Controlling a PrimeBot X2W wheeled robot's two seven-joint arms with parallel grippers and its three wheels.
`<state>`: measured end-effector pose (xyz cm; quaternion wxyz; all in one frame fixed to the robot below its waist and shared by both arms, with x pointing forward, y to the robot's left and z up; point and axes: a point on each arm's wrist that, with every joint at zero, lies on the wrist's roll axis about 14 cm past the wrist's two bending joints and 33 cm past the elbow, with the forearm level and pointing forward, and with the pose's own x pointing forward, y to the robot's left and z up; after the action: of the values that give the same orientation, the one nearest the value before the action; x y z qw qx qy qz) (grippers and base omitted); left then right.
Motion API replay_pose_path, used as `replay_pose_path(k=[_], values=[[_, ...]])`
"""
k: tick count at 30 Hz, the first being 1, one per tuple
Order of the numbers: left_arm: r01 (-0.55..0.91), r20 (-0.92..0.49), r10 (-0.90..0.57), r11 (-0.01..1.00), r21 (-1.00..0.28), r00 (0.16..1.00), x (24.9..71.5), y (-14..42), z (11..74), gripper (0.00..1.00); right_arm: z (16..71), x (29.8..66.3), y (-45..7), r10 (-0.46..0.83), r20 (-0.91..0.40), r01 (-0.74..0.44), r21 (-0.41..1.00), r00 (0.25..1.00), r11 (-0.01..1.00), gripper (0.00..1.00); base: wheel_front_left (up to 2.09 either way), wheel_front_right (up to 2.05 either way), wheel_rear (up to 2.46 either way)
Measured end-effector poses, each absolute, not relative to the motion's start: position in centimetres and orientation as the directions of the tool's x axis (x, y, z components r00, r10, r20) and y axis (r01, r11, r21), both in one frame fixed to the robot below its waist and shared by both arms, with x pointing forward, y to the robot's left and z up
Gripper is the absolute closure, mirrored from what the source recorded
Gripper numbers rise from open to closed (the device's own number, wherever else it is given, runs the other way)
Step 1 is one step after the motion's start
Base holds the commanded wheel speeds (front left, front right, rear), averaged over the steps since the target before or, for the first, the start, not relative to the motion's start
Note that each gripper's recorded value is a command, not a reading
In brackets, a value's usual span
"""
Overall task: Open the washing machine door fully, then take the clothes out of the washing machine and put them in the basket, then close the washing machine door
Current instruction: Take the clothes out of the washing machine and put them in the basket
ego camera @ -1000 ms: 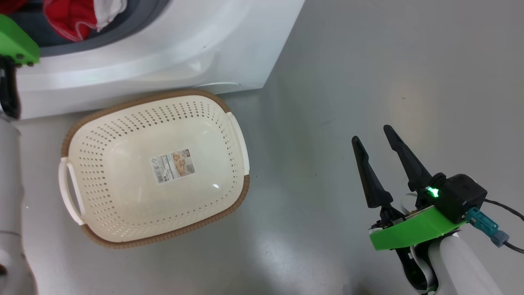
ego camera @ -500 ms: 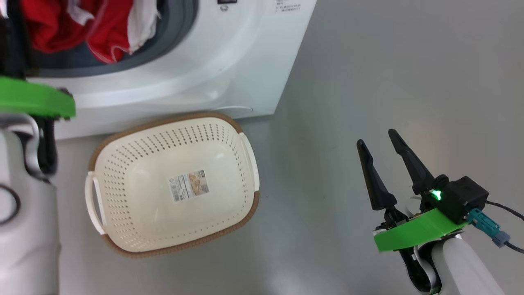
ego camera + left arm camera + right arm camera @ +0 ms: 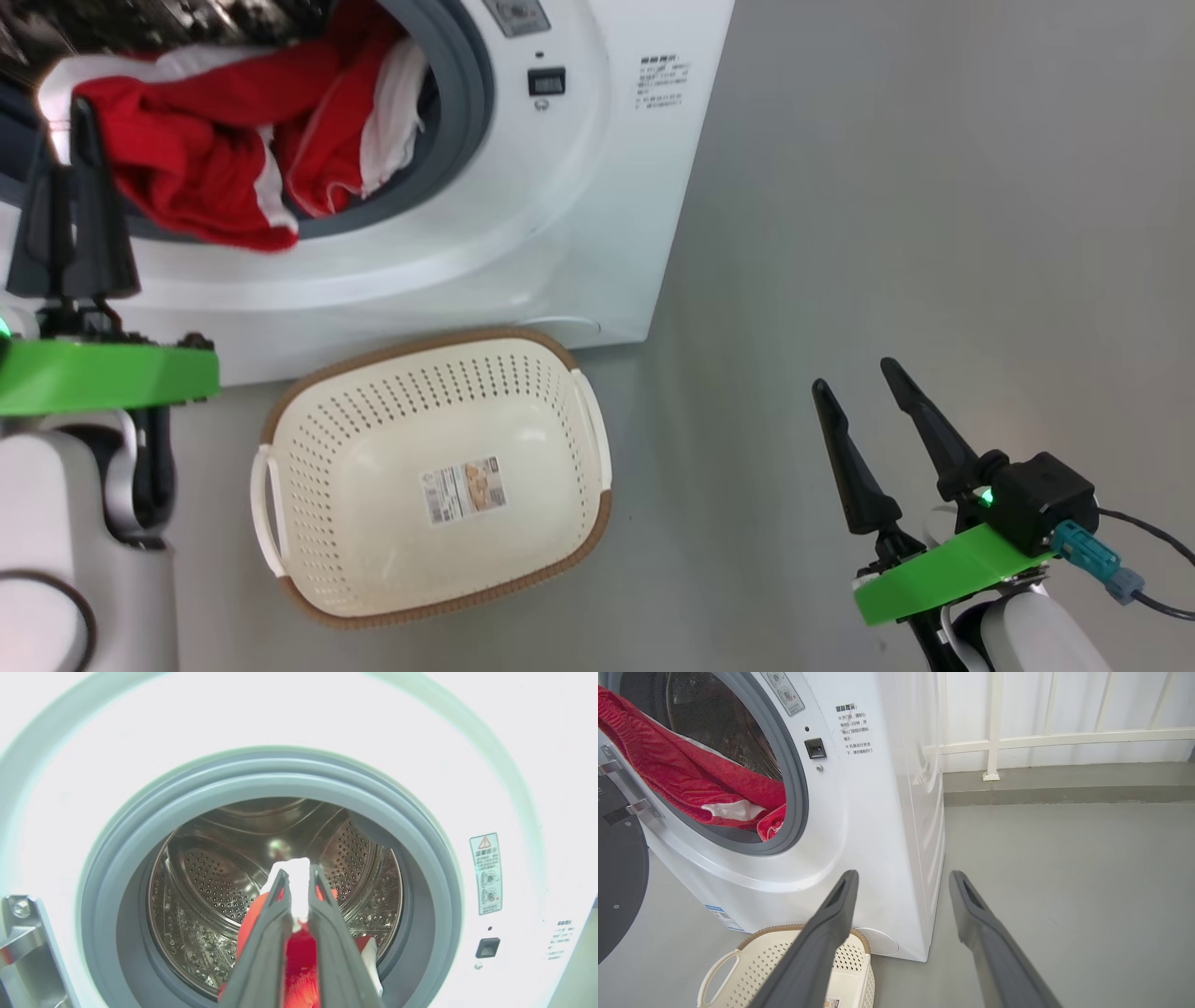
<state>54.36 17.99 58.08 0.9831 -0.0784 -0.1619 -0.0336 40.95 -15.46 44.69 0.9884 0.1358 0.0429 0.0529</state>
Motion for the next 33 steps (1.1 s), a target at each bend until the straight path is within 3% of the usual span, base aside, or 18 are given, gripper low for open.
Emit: replay_pose_path(k=[10,17,33], values=[[0.133,0.449,-0.078,0.987,-0.093,0.890,50.5,17.1,63.1,1.00,46.6,39.9,-14.9,0.136,-0.024,-0.125,0.268,0.990,0.955,0.00,0.00,0.00,0.00],[0.154,0.454,-0.095,0.984,-0.094,0.886,47.4,16.2,63.0,1.00,47.4,38.9,-14.9,0.133,-0.005,-0.127,0.266,0.991,0.955,0.00,0.00,0.00,0.00],[0.159,0.140,-0.135,0.970,-0.184,0.981,45.7,13.6,51.9,1.00,47.8,38.8,-15.2,0.123,0.005,-0.120,0.265,0.992,0.957,0.00,0.00,0.00,0.00]])
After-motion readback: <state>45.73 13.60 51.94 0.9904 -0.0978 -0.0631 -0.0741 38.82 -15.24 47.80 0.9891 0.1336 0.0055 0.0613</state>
